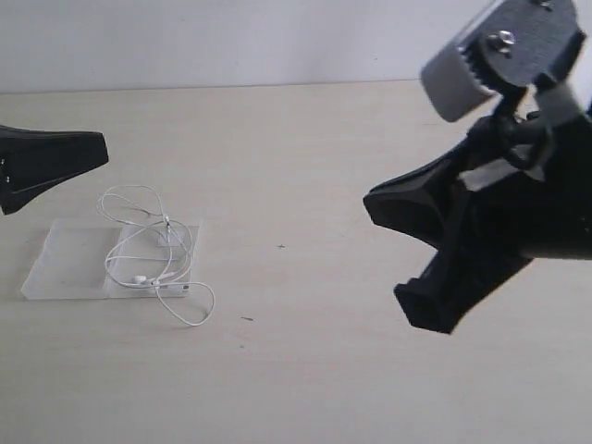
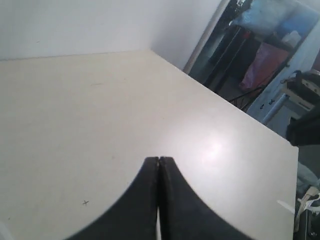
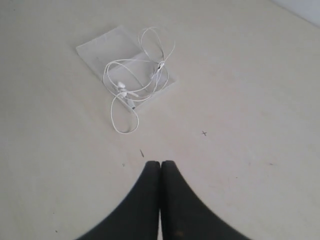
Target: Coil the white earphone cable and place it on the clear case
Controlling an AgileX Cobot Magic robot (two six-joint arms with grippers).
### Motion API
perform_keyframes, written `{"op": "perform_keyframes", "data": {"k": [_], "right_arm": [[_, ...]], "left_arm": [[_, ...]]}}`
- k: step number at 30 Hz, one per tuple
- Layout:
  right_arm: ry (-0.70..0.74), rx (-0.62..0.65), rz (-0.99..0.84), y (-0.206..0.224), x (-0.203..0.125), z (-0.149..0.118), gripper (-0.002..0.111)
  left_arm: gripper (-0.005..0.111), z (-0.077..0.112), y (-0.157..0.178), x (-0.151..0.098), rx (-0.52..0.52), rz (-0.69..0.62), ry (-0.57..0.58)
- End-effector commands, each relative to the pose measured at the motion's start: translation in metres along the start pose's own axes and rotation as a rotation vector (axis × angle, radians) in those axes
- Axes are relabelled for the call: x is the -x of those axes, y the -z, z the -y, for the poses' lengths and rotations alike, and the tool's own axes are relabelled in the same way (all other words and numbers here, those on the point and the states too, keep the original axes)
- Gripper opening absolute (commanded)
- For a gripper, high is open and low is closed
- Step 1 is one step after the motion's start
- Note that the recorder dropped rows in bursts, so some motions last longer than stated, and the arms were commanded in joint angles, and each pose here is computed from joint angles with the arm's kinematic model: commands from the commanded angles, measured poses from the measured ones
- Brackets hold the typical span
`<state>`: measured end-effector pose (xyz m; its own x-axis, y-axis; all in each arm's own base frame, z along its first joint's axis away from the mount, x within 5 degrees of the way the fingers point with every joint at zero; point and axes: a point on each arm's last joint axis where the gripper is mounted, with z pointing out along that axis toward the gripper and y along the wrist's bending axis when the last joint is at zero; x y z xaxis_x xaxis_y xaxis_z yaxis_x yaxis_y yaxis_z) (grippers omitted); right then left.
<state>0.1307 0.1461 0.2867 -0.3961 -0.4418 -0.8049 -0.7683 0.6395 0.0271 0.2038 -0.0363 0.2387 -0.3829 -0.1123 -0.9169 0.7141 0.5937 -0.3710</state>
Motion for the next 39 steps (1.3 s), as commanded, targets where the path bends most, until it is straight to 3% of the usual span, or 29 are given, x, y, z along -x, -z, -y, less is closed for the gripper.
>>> {"op": "perform_keyframes", "data": {"k": [1,5,12,16,22,27,31,35,39], "right_arm": [[-0.015,-0.012,0.081,0.016,-0.010,0.000,0.000],[-0.036,-0.011,0.101,0.024,-0.017,-0.001,0.000],[-0.036,-0.011,0.118,0.029,-0.019,-0.001,0.000],[-0.036,-0.011,0.118,0.029,-0.019,-0.001,0.000],[-0.036,-0.011,0.118,0.029,-0.019,-0.001,0.000],[-0.036,-0.011,0.118,0.029,-0.019,-0.001,0.000],[-0.034,-0.011,0.118,0.029,-0.019,-0.001,0.000],[-0.034,-0.011,0.118,0.029,-0.019,-0.001,0.000],[-0.034,-0.011,0.118,0.029,-0.019,-0.001,0.000]], "left_arm": [[0.000,0.039,0.009,0.005,-0.040,0.046,-0.130],[0.000,0.072,0.021,-0.002,-0.113,0.092,-0.203],[0.000,0.102,0.039,-0.029,-0.119,0.130,-0.257],[0.000,0.108,0.042,-0.031,-0.121,0.145,-0.279],[0.000,0.109,0.042,-0.045,-0.142,0.002,-0.349],[0.000,0.109,0.042,-0.042,-0.137,0.029,-0.372],[0.000,0.115,0.044,-0.041,-0.132,0.051,-0.334],[0.000,0.127,0.057,-0.033,-0.028,0.176,-0.152],[0.000,0.133,0.067,-0.031,0.066,0.264,-0.127]]}}
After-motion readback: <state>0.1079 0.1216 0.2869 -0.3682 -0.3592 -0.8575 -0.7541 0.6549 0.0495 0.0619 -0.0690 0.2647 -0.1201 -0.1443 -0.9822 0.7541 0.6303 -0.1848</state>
